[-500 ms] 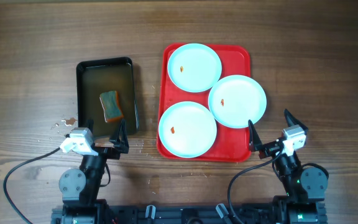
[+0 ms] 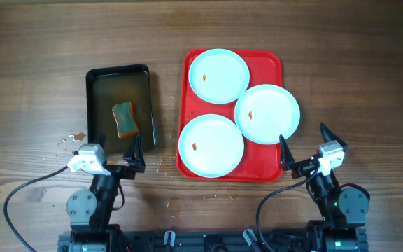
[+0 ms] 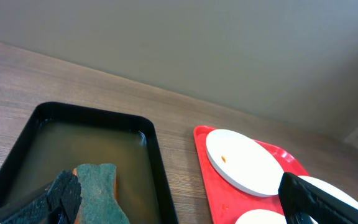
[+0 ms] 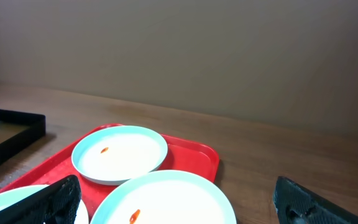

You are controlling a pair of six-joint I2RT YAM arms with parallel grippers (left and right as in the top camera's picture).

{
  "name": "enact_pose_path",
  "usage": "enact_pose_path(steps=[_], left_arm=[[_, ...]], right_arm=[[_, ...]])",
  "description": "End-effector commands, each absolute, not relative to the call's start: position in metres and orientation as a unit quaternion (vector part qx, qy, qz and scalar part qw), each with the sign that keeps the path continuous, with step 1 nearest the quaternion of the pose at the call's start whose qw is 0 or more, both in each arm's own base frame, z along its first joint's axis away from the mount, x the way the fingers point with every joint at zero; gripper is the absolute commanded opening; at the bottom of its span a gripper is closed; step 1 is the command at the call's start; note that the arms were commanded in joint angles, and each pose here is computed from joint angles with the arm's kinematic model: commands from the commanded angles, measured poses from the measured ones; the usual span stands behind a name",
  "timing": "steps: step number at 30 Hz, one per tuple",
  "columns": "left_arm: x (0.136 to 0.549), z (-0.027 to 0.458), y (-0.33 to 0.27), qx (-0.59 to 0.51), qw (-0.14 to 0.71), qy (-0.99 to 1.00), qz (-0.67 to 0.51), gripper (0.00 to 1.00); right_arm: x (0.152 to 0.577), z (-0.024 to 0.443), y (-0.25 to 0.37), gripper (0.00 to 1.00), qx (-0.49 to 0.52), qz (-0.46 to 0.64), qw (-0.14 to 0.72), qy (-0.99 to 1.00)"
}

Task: Clean dirty plates on tray and stack at the side
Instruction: 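Move left gripper to the sponge and right gripper to the right plate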

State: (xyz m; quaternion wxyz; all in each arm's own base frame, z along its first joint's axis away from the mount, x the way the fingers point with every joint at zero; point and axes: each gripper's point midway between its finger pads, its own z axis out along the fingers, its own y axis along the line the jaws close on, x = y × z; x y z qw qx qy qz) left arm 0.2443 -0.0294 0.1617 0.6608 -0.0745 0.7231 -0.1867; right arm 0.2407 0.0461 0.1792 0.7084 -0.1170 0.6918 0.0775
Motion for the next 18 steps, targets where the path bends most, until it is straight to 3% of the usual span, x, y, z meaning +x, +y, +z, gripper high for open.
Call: enact_pose_path(steps=[1,16,18], left_arm=[[0.2437,0.1599,-0.0319,-0.069,0.658,0.725,-0.189,1.0],[0.2439,0.1624,-0.0315,-0.069,0.662,0.722,-0.189,1.0],[0.2426,0.1597,-0.0378,-0.066,0.652,0.726,-0.21,1.0]], right_arm=[[0.2413,0.1783,0.0447,1.0,-0.112,0.078,0.707,0.694],[0.2411,0.1785,0.0455,1.0,-0.112,0.081,0.707,0.693],[0.2393,0.1785,0.0514,1.0,-0.092,0.127,0.701,0.696]])
